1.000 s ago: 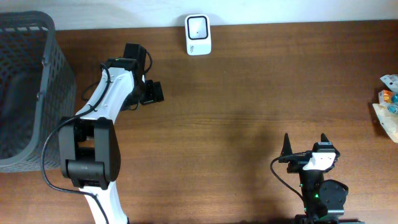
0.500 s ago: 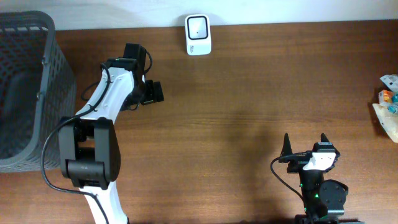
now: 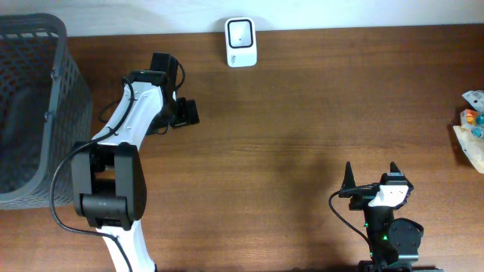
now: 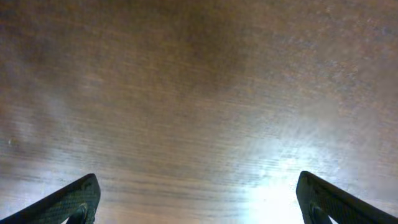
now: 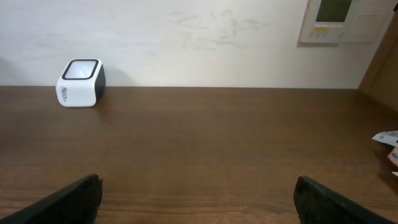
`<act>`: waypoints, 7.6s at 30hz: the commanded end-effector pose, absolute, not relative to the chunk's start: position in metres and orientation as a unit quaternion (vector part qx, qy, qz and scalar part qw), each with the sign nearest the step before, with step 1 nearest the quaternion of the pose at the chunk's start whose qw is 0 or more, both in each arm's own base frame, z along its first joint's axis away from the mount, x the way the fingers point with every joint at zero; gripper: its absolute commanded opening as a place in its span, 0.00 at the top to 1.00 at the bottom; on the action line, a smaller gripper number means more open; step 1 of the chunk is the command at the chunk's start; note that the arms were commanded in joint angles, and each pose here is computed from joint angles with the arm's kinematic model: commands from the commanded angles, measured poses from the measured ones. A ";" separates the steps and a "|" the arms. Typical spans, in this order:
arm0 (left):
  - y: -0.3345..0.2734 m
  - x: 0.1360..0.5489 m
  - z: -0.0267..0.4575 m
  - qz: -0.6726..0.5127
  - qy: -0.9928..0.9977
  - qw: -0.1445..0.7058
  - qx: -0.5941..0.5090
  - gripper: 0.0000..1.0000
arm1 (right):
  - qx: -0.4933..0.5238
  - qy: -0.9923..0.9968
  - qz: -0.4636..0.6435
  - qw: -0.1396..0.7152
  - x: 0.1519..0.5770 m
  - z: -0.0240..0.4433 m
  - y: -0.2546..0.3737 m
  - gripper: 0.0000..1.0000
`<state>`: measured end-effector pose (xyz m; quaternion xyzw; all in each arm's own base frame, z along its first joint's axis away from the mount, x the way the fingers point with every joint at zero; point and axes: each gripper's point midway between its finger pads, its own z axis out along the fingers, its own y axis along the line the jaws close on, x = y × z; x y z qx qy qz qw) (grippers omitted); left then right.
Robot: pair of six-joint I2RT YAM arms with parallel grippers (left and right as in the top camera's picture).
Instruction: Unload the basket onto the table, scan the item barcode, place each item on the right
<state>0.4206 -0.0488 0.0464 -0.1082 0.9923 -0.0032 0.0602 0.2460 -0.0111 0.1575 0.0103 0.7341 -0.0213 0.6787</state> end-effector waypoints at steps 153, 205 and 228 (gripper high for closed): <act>0.004 0.246 0.156 -0.003 0.735 0.678 -0.017 0.01 | 0.016 0.735 -0.020 0.678 0.246 0.155 -0.012 0.02; 0.004 0.246 0.156 -0.003 0.734 0.679 -0.017 0.01 | 0.015 0.735 -0.021 0.678 0.246 0.155 -0.012 0.02; 0.004 0.246 0.156 -0.003 0.734 0.679 -0.017 0.01 | 0.015 0.735 -0.021 0.678 0.246 0.155 -0.012 0.02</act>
